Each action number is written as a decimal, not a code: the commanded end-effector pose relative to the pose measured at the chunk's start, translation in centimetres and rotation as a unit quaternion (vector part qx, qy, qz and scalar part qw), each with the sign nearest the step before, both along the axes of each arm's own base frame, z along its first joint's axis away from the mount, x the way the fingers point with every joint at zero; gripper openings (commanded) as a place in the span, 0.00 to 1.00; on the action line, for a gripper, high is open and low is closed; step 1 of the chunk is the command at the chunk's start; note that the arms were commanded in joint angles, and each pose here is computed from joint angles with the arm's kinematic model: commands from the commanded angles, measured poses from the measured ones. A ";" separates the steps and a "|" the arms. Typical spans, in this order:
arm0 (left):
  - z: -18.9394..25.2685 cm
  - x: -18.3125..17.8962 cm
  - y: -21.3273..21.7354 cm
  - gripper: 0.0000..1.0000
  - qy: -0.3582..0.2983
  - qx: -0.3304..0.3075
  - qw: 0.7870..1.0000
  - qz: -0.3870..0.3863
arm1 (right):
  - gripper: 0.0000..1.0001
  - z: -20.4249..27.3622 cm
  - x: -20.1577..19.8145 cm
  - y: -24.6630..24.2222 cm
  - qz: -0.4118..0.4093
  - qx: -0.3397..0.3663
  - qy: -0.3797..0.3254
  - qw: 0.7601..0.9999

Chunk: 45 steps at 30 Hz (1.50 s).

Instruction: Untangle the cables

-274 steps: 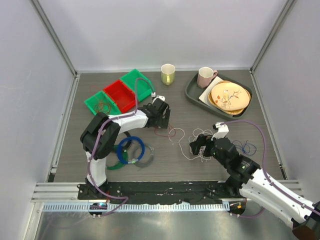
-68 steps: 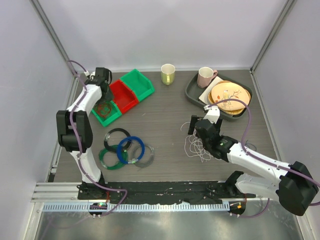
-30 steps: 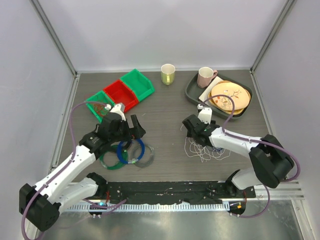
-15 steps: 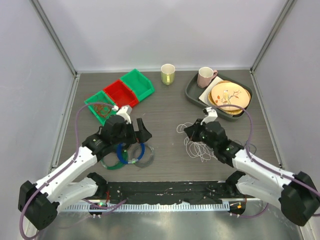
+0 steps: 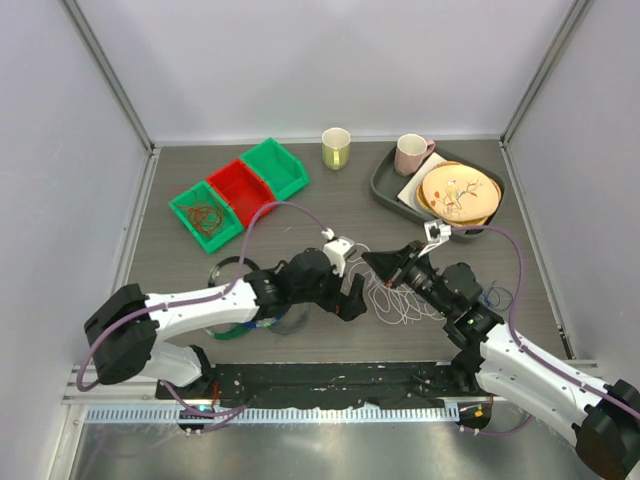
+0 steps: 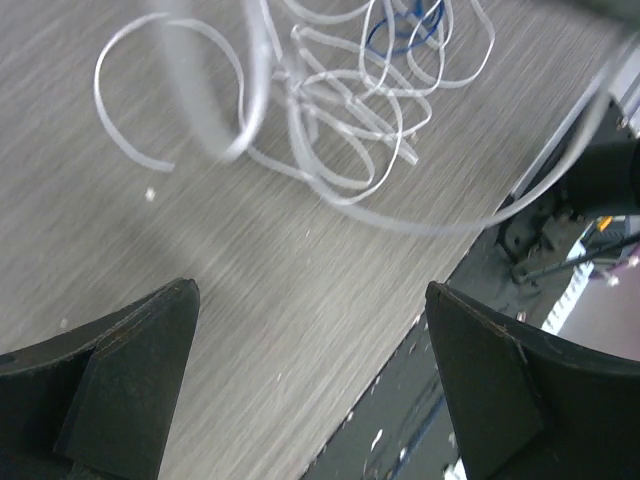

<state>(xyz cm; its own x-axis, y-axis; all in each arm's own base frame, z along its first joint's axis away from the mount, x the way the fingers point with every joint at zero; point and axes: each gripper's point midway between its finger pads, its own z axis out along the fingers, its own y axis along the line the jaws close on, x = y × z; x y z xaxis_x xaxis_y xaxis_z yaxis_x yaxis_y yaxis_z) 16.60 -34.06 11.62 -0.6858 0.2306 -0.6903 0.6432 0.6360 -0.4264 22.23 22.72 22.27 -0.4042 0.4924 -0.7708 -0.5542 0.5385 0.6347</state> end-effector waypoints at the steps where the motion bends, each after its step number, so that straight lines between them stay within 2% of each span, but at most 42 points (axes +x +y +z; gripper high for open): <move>1: 4.6 3.4 -4.5 1.00 -0.102 -0.067 0.992 0.032 | 0.01 1.8 0.5 -1.0 -0.033 0.053 -0.006 0.998; 9: 5.7 4.5 -6.8 1.00 -0.087 -0.173 0.978 0.078 | 0.01 2.1 0.7 -2.8 -0.081 0.082 0.018 0.993; 12: 4.7 6.0 -6.4 0.95 -0.089 -0.165 0.974 0.126 | 0.01 2.2 0.6 -2.6 -0.076 0.090 0.028 0.993; 13: 4.4 6.2 -6.4 0.86 -0.089 -0.161 0.974 0.132 | 0.01 1.9 0.6 -2.7 -0.078 0.087 0.033 0.993; 15: 4.5 6.4 -6.3 0.77 -0.092 -0.168 0.972 0.137 | 0.01 1.5 0.9 -2.9 -0.088 0.084 0.039 0.992; 16: 4.6 6.3 -6.4 0.66 -0.091 -0.175 0.971 0.136 | 0.01 1.3 1.0 -2.9 -0.091 0.080 0.043 0.992; 19: 5.4 5.8 -6.4 0.55 -0.091 -0.202 0.967 0.127 | 0.01 1.1 1.1 -2.7 -0.089 0.077 0.048 0.992; 23: 5.6 5.1 -6.0 0.56 -0.090 -0.206 0.968 0.114 | 0.01 0.2 1.6 -2.9 -0.103 0.068 0.067 0.990; 28: 6.5 4.8 -5.8 0.58 -0.127 -0.216 0.964 0.092 | 0.01 -0.7 1.9 -2.6 -0.105 0.057 0.089 0.989; 34: 8.2 5.5 -6.8 0.55 -0.178 -0.206 0.960 0.071 | 0.01 -1.5 2.1 -1.6 -0.088 0.034 0.109 0.990; 35: 8.1 5.7 -6.8 0.54 -0.184 -0.201 0.959 0.072 | 0.01 -1.4 2.1 -1.5 -0.086 0.036 0.108 0.990; 37: 8.3 6.1 -6.7 0.44 -0.192 -0.196 0.958 0.080 | 0.01 -1.6 2.1 -1.4 -0.086 0.035 0.111 0.989; 39: 8.4 6.4 -6.5 0.41 -0.199 -0.190 0.957 0.087 | 0.01 -1.7 2.1 -1.5 -0.089 0.033 0.112 0.989; 41: 8.3 6.7 -5.8 0.44 -0.204 -0.180 0.957 0.101 | 0.01 -1.7 2.2 -1.7 -0.092 0.031 0.113 0.989; 42: 8.3 6.7 -5.7 0.54 -0.206 -0.177 0.957 0.102 | 0.01 -1.7 2.2 -1.7 -0.093 0.030 0.112 0.989; 45: 8.8 6.3 -5.4 0.65 -0.204 -0.186 0.956 0.097 | 0.01 -1.8 2.2 -1.8 -0.097 0.030 0.115 0.988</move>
<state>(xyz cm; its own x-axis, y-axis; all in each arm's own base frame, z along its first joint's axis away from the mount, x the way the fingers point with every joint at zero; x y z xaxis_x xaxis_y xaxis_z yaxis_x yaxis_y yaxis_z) 22.36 -39.55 16.23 -0.4226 -0.1003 -0.9007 0.6755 0.6278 -0.3868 24.10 20.74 17.97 -0.4884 0.5902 -0.6428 -0.2568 0.6068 0.7522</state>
